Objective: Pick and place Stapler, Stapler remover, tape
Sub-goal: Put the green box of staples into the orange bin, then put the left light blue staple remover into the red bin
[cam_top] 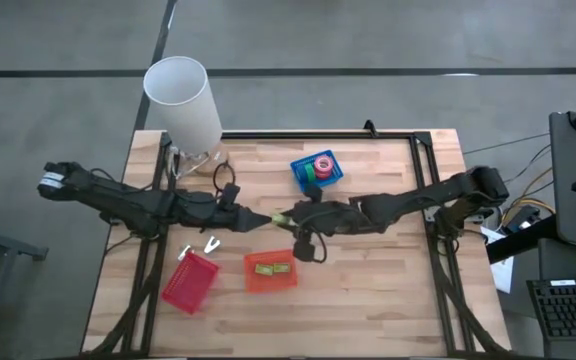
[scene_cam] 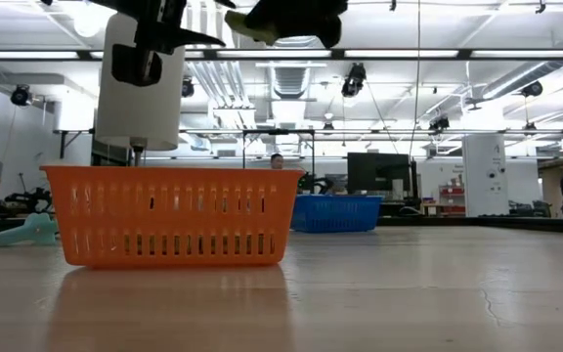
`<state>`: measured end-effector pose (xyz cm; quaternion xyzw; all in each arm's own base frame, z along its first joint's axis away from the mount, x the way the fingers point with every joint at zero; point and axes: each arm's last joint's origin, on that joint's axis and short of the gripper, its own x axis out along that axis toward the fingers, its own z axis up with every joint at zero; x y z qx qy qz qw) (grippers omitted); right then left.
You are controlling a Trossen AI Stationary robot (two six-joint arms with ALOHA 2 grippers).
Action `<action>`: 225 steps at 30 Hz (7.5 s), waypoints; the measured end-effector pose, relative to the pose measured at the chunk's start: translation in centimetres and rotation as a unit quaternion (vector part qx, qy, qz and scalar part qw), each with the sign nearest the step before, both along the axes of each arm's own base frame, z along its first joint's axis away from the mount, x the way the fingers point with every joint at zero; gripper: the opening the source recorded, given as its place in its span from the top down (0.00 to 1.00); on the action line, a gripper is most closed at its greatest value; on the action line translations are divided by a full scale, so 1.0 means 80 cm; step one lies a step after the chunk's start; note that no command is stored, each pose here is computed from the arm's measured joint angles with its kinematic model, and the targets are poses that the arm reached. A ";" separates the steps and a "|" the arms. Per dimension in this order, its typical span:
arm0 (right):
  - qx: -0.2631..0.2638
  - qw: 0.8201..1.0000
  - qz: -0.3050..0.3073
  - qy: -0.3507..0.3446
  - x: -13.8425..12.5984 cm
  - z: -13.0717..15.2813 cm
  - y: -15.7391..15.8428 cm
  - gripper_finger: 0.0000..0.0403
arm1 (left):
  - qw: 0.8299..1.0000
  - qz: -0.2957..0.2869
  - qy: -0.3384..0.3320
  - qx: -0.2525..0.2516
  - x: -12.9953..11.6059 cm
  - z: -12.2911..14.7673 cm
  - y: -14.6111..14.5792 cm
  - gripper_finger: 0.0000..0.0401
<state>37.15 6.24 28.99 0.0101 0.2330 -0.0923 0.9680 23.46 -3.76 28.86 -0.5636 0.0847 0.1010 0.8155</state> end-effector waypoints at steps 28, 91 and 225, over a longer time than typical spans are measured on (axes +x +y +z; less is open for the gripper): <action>-0.041 0.999 0.017 -0.005 0.028 0.019 0.009 0.72 | 1.000 -0.011 -0.016 -0.004 0.006 0.001 -0.002 0.67; 0.022 0.986 -0.045 0.159 -0.021 -0.016 0.028 0.44 | 0.965 -0.153 0.178 -0.113 0.053 -0.110 -0.047 0.55; 0.053 0.982 -0.105 0.146 -0.018 -0.046 0.004 0.44 | 0.777 -0.204 0.595 0.032 -0.118 -0.164 0.019 0.86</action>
